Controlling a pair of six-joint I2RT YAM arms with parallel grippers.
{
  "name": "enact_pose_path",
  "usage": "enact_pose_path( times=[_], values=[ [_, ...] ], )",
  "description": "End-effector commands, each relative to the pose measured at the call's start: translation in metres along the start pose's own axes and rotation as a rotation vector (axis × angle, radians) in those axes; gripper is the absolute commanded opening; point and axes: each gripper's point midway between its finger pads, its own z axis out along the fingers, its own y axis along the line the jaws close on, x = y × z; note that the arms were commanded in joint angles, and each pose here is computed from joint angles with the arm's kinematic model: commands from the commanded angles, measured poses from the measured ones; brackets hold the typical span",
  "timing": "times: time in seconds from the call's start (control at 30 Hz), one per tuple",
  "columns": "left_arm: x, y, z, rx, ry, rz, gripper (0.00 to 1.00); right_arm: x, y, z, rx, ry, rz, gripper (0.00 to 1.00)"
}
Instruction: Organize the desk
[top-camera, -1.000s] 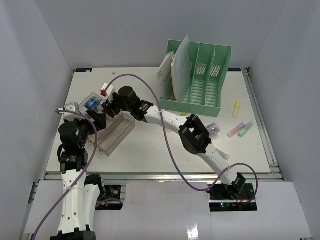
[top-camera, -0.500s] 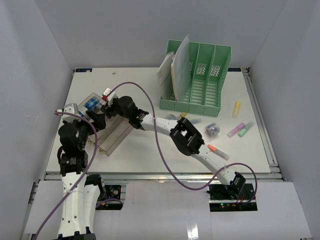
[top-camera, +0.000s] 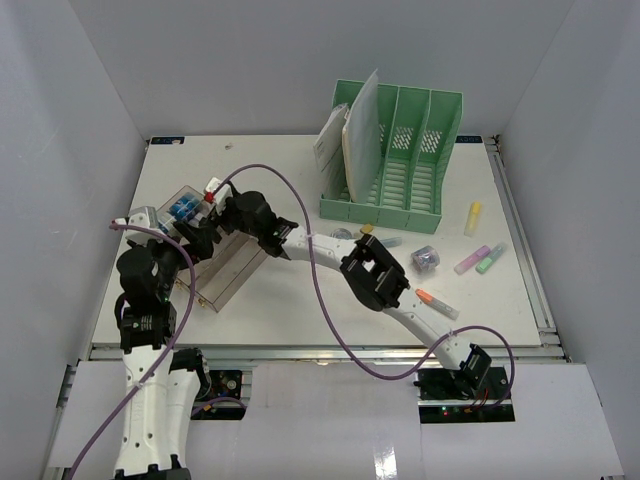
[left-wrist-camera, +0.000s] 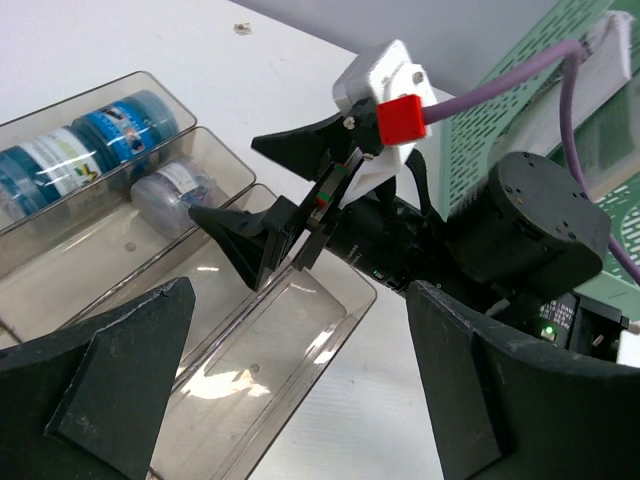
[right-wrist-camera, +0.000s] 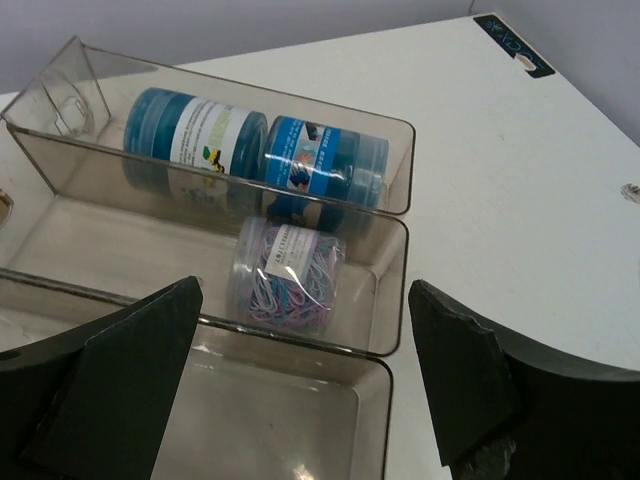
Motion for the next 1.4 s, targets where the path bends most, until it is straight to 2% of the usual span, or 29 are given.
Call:
enact_pose_path(
  times=[0.0, 0.1, 0.13, 0.27, 0.37, 0.47, 0.53, 0.6, 0.7, 0.8, 0.87, 0.97, 1.1, 1.2, 1.37],
  values=[
    [0.002, -0.023, 0.004, 0.128, 0.024, -0.024, 0.98, -0.091, -0.029, -0.040, -0.139, -0.030, -0.064, 0.90],
    [0.014, -0.038, 0.006, 0.220, 0.088, -0.042, 0.98, -0.114, -0.040, -0.091, -0.350, 0.005, -0.064, 0.90],
    [0.019, -0.043, 0.006, 0.259, 0.116, -0.051, 0.98, -0.113, -0.040, -0.114, -0.430, 0.026, -0.056, 0.90],
    [0.035, -0.069, 0.001, 0.411, 0.233, -0.131, 0.98, -0.094, -0.047, -0.204, -0.561, 0.159, -0.035, 0.90],
    [0.043, -0.088, -0.002, 0.496, 0.325, -0.215, 0.97, -0.098, -0.053, -0.268, -0.539, 0.215, -0.031, 0.90],
    [0.058, -0.111, -0.003, 0.545, 0.421, -0.253, 0.96, -0.085, -0.068, -0.328, -0.476, 0.258, 0.000, 0.90],
    [0.071, -0.135, -0.002, 0.558, 0.471, -0.241, 0.95, -0.074, -0.069, -0.370, -0.438, 0.267, 0.065, 0.90],
    [0.091, -0.151, 0.003, 0.536, 0.535, -0.224, 0.96, -0.045, -0.059, -0.402, -0.412, 0.304, 0.145, 0.90],
    [0.123, -0.179, 0.014, 0.492, 0.627, -0.181, 0.98, -0.024, -0.060, -0.442, -0.307, 0.328, 0.181, 0.90],
    [0.141, -0.214, 0.025, 0.481, 0.672, -0.095, 0.98, -0.024, -0.067, -0.471, -0.203, 0.279, 0.174, 0.90],
    [0.168, -0.217, 0.037, 0.416, 0.732, -0.013, 0.98, -0.022, -0.075, -0.488, -0.152, 0.246, 0.197, 0.90],
    [0.170, -0.239, 0.065, 0.370, 0.718, 0.073, 0.98, -0.019, -0.082, -0.509, -0.114, 0.181, 0.258, 0.90],
    [0.202, -0.232, 0.094, 0.223, 0.740, 0.226, 0.98, -0.016, -0.092, -0.525, -0.051, 0.153, 0.283, 0.90],
    [0.210, -0.232, 0.112, 0.161, 0.727, 0.303, 0.98, -0.020, -0.093, -0.528, -0.040, 0.142, 0.269, 0.90],
    [0.225, -0.237, 0.129, 0.146, 0.750, 0.382, 0.98, -0.021, -0.096, -0.532, -0.018, 0.140, 0.259, 0.90]
  ],
)
